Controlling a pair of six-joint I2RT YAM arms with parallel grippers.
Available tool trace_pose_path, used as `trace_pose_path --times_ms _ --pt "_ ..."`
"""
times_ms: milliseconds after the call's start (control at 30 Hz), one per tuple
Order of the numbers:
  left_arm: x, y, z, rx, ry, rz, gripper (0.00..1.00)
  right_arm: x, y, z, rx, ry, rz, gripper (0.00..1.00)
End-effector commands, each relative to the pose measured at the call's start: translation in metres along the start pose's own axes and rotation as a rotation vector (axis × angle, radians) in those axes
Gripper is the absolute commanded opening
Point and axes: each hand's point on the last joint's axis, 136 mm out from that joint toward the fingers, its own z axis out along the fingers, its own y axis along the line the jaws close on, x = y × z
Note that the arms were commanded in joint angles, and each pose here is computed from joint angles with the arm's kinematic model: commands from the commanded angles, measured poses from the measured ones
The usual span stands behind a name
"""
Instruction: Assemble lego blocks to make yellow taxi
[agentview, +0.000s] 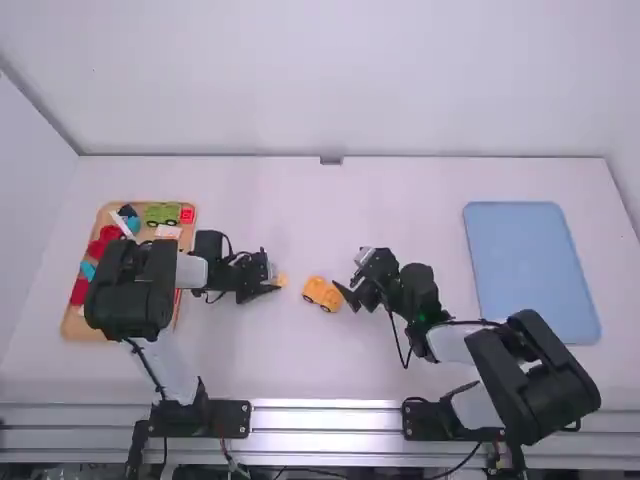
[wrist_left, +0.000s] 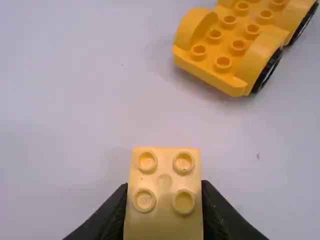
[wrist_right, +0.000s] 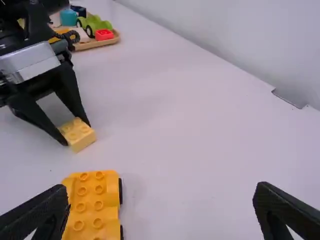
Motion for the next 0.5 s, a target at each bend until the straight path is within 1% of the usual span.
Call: trace_pose_path --times_ms 0,167,267,367,467 --pt "-0.003 0.01 -0.007 -0.04 0.033 0.041 0.34 -0.007 0.003 0.004 -0.015 -0.015 -0.009 0.98" --pt "-0.034 0.018 -0.019 -0.069 -0.02 0.039 0.34 -0.01 0.009 0.006 -0.029 -0.026 -0.048 0.98" --pt "-0.051 0.016 -0.025 -0.066 -0.049 0.065 0.31 -0.009 0.01 0.007 -0.017 -0.017 -0.044 0.98" --pt "-0.063 0.009 -0.026 -0.045 -0.064 0.078 0.3 -0.002 0.015 0.009 -0.012 0.019 -0.05 0.98" --pt "-0.074 0.003 -0.022 0.0 -0.072 0.073 0.29 0.015 0.017 0.01 0.029 0.099 -0.017 0.98"
